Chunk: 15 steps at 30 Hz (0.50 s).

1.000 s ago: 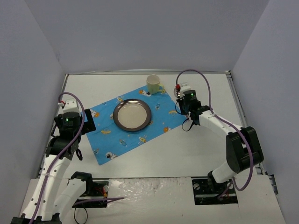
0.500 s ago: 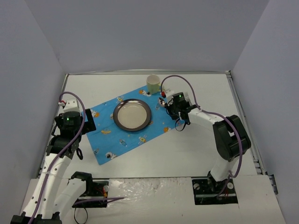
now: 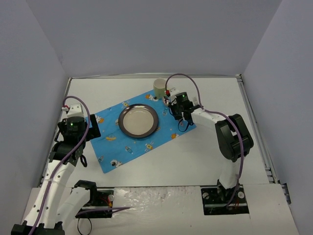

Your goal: Set the dinner table for one person

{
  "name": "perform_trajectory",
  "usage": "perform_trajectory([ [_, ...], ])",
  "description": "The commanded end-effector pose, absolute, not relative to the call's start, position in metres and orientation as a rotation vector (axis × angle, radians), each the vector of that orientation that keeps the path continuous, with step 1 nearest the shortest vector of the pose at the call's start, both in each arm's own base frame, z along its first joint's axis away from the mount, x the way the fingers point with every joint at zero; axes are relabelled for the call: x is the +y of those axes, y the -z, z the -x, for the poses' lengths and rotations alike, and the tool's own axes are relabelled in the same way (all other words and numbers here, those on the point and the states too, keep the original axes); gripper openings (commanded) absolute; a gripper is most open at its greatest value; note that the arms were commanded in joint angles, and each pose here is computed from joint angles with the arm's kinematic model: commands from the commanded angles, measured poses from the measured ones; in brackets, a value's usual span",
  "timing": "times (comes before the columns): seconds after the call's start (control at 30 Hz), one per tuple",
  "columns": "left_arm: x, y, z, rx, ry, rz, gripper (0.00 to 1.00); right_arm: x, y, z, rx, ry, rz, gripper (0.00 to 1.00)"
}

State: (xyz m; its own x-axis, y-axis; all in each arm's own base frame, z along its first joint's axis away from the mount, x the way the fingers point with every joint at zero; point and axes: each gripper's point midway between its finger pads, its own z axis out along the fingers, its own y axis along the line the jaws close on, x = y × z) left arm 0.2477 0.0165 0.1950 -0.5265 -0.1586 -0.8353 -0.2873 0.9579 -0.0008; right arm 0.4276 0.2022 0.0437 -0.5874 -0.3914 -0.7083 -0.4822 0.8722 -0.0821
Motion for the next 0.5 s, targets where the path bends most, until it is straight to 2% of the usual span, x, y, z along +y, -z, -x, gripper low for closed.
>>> perform_trajectory([
  [0.0,0.019,-0.204,-0.253,2.1,-0.184,0.311,0.97,0.213,-0.068,-0.452,2.188,-0.151,0.577,0.0],
  [0.47,0.019,-0.205,-0.252,2.096,-0.187,0.311,0.97,0.205,-0.028,-0.444,2.275,-0.106,0.665,0.0],
])
